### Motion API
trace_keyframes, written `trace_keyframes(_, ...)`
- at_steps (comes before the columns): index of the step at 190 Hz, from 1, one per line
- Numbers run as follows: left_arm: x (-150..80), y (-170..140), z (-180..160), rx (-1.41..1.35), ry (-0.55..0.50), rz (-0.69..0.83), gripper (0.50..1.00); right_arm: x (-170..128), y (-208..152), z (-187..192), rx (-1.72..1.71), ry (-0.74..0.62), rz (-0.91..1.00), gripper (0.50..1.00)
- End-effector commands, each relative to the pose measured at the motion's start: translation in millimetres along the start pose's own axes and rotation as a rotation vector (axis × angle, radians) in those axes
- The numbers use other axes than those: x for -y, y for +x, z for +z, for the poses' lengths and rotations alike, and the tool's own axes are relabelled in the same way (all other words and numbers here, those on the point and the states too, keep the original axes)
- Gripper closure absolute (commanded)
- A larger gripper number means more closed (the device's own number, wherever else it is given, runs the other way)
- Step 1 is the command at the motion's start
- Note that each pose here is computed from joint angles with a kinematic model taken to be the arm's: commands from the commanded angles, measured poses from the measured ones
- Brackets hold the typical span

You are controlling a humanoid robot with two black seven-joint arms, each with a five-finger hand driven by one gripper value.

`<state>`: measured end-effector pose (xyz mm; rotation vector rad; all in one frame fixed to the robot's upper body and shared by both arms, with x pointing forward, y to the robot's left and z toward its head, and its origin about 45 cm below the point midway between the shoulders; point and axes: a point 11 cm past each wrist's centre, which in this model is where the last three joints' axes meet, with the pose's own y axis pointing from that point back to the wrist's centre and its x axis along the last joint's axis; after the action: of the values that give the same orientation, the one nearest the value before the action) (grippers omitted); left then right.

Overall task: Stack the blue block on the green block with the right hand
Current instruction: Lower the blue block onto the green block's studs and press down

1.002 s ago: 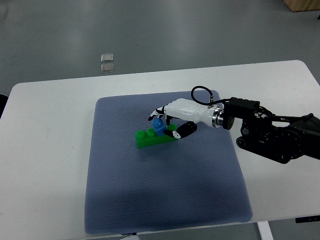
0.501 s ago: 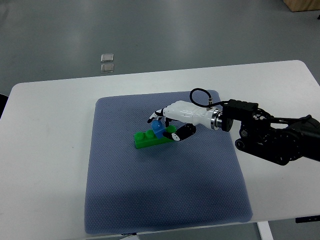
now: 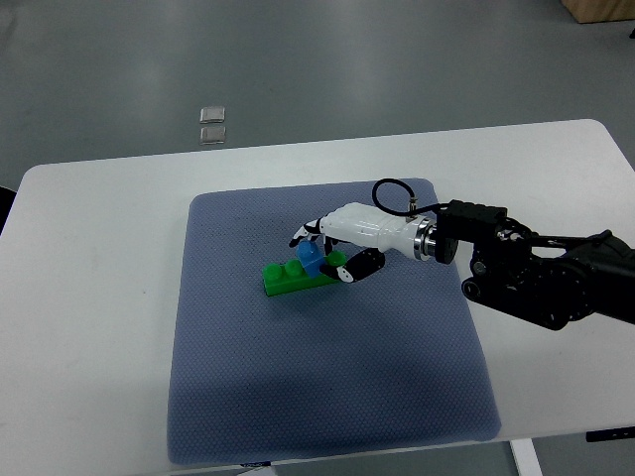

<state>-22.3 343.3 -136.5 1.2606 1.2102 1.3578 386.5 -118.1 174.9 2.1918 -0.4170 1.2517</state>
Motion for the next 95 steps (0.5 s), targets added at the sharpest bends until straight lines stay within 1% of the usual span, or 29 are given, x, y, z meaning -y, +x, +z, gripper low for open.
trace_keyframes(1,0.0,0.0,0.0,0.0,0.0,0.0,0.5,1.6,-0.7,-0.7,0.0,0.001,0.0,0.985)
trace_keyframes(68,0.0,0.0,0.0,0.0,0.0,0.0,0.5,3.6,-1.5,0.7,0.001,-0.006,0.0,0.987)
trace_keyframes(95,0.0,0.0,0.0,0.0,0.0,0.0,0.5,3.4,-1.0,2.0,0.002,-0.01,0.002,0.979)
